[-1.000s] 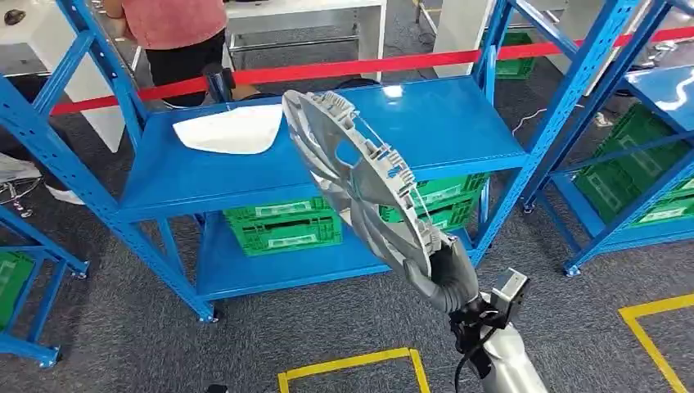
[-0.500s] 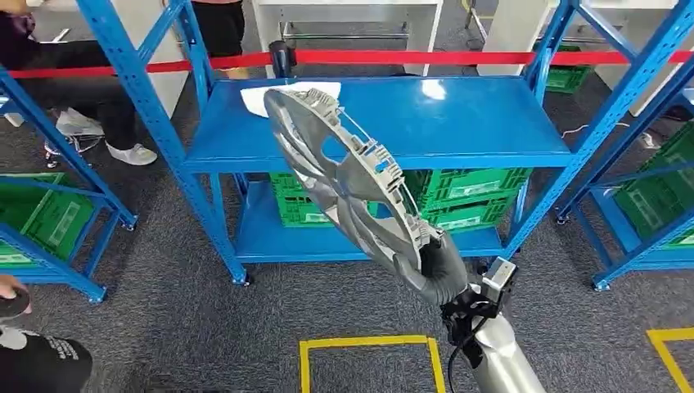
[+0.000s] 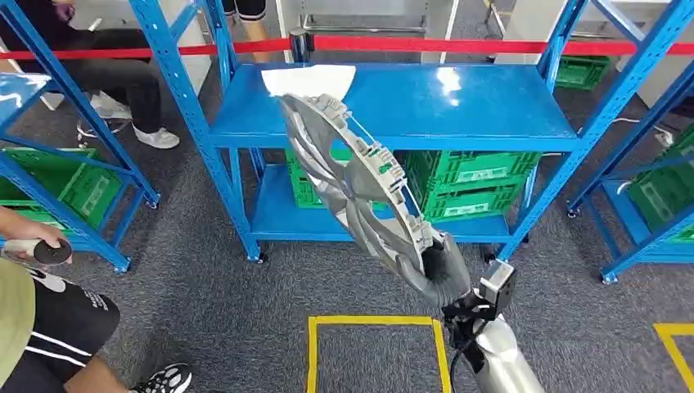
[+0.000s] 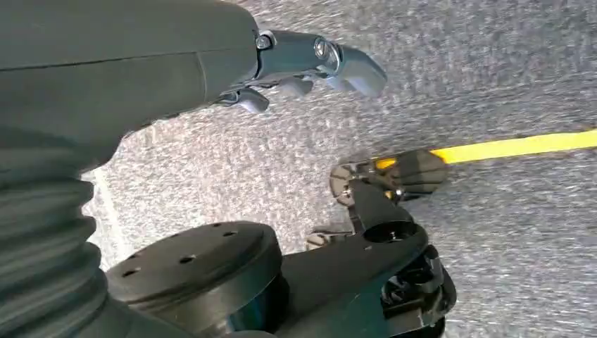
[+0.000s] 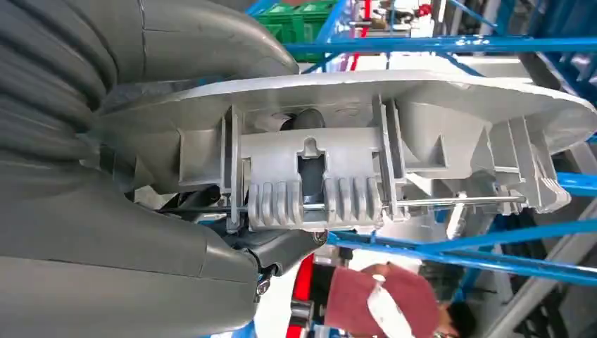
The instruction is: Take the parts from the cabinet and place them on the table.
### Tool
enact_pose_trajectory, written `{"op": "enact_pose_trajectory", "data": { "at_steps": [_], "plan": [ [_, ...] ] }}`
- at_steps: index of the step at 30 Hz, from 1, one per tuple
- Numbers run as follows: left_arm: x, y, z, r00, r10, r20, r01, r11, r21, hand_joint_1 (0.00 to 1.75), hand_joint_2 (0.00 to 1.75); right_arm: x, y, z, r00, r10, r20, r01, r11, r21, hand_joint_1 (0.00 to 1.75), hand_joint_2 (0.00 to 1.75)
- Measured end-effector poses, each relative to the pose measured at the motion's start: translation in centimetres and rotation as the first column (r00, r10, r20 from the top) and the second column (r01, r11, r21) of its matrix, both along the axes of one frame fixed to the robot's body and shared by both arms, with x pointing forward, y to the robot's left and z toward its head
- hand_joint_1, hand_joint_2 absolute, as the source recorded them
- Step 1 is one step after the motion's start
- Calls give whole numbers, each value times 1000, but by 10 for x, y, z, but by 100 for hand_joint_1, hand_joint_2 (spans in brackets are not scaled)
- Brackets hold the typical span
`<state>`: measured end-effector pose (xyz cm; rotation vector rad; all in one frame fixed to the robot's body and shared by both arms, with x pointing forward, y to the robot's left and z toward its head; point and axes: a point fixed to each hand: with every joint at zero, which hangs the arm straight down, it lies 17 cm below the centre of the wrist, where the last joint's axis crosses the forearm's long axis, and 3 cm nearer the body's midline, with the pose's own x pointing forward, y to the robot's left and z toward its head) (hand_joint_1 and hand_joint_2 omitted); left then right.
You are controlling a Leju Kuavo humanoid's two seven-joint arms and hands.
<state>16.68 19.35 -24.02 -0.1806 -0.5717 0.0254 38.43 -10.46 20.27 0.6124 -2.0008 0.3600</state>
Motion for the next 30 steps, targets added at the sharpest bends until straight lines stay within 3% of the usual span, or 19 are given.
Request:
{"op": "enact_pose_trajectory", "data": {
  "at_steps": [20, 30],
  "plan": [
    [-4, 1, -2, 1000, -4, -10, 4, 1000, 3, 0, 175, -2, -3, -8, 999, -35, 10, 35, 999, -30, 175, 175],
    [-13, 4, -4, 1000, -3, -20, 3, 1000, 6, 0, 175, -9, 2, -10, 1000, 3, -12, -3, 1000, 4, 175, 175]
  ]
}}
